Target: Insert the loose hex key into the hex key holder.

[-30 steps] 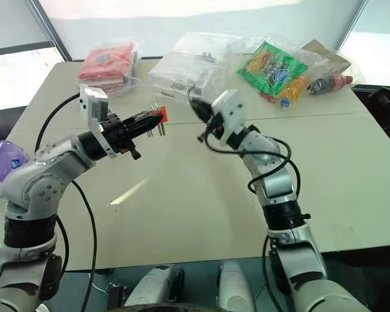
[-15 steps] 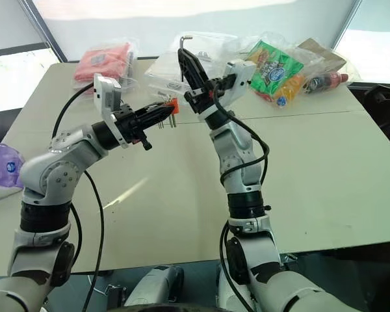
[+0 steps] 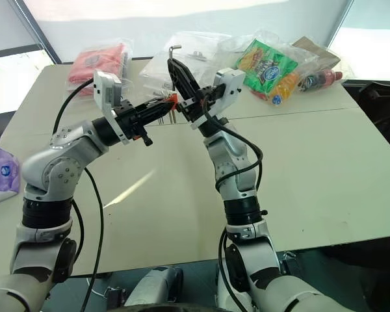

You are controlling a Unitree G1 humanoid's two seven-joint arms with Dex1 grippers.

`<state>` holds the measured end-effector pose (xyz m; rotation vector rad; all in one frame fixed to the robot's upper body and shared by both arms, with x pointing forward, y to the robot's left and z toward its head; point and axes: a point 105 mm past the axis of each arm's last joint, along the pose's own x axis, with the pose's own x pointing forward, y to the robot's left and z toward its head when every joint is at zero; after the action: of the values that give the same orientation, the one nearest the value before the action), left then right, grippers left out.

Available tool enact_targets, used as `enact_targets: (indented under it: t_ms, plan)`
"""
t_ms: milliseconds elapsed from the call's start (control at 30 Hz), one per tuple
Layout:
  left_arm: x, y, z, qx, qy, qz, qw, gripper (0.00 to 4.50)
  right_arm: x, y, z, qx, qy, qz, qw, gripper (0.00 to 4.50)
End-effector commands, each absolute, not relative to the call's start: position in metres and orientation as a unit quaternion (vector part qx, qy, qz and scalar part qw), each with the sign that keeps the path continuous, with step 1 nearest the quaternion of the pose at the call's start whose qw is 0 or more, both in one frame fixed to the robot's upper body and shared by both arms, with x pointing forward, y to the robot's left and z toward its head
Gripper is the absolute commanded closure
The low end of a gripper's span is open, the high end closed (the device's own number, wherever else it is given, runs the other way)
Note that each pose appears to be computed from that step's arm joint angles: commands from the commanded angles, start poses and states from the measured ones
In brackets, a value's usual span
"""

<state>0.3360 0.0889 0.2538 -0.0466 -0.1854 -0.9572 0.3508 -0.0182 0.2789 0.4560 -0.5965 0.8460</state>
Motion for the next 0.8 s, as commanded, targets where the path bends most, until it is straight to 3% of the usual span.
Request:
enact_targets:
  t_ms: [33,800]
  plan:
    - [0.3318,0.0919,0.2710,-0.011,-0.124,-0.460,0.879,4.50,0.3394,-0.0157,0.2928,0.204,-0.312,0.413,0.831,4.39]
    - [0.3305,0.0930,0.2748,-0.014,-0.129,-0.458,0.879,4.50,0.3438,-0.0208,0.2858,0.187,-0.305,0.403,0.842,4.39]
